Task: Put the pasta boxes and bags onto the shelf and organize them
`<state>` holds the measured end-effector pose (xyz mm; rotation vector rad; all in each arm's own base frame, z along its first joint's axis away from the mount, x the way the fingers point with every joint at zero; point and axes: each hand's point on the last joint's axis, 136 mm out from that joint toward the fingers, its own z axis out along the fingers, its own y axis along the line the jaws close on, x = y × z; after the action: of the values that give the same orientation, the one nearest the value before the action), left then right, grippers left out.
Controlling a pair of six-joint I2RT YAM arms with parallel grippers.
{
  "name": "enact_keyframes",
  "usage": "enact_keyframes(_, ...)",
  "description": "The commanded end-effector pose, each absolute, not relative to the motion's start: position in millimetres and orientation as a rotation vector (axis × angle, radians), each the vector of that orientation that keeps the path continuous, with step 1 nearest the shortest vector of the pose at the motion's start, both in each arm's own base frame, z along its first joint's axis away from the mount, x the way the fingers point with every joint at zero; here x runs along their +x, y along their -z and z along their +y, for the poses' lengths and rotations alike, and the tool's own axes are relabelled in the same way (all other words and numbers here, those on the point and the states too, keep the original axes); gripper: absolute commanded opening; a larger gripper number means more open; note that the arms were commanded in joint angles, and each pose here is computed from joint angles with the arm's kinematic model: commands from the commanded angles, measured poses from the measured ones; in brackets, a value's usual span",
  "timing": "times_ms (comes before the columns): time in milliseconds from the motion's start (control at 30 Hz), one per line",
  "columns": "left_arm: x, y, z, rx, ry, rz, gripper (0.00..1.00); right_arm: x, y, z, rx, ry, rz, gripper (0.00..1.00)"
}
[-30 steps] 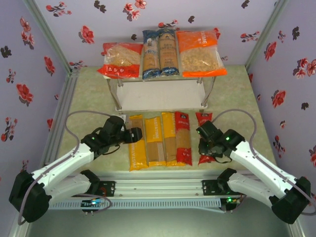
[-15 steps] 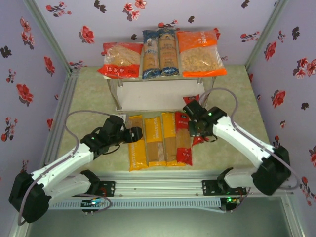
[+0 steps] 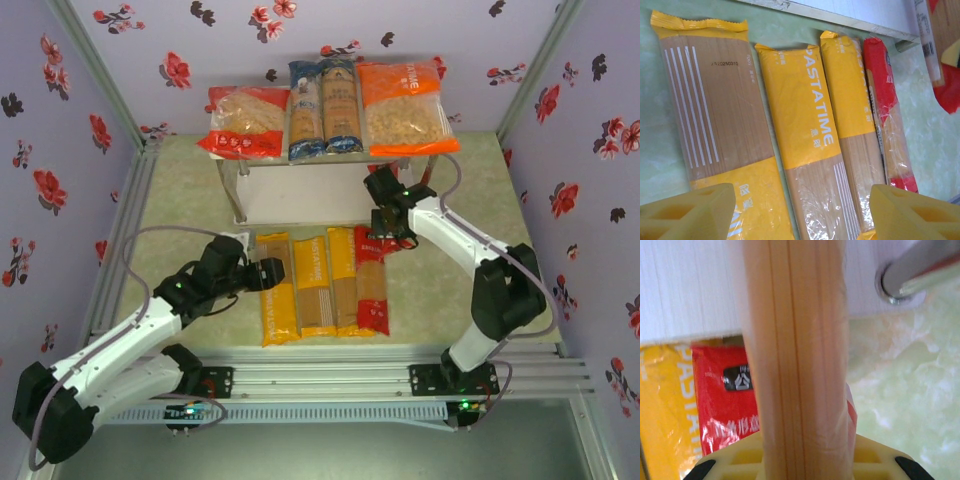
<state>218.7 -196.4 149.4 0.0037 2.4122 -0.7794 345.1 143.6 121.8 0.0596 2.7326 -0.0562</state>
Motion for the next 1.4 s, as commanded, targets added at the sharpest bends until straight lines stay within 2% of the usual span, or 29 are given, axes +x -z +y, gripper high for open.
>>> enact_keyframes(0,217.6,-149.5,-188.1,-0.007,0.745,2.417,0.71,391.1,-153.0,143.6,0.087,0.062,2.560,0.00)
enact_keyframes(300,215.0,-148.0,-182.7,-0.017,0.725,2.426,0.71,427.9,-142.5,136.3,0.120,0.142,2.509,0.00)
enact_keyframes(700,213.1,-147.0,-178.5,-0.032,0.710,2.433,0.71,448.9,-136.9,128.7,0.146,0.202,2.478,0.00)
enact_keyframes(900,212.5,-147.1,-176.7,-0.035,0.699,2.438,0.72,454.2,-123.9,126.6,0.165,0.208,2.505,0.29)
enact_keyframes(1067,211.2,-146.6,-175.0,-0.036,0.694,2.441,0.72,453.5,-116.8,125.8,0.176,0.215,2.523,0.47)
enact_keyframes(1200,211.2,-148.2,-174.4,-0.035,0.691,2.438,0.72,451.0,-111.9,125.4,0.180,0.217,2.534,0.54)
enact_keyframes(1367,210.7,-148.3,-174.1,-0.034,0.690,2.439,0.72,449.5,-113.7,126.3,0.175,0.203,2.535,0.79)
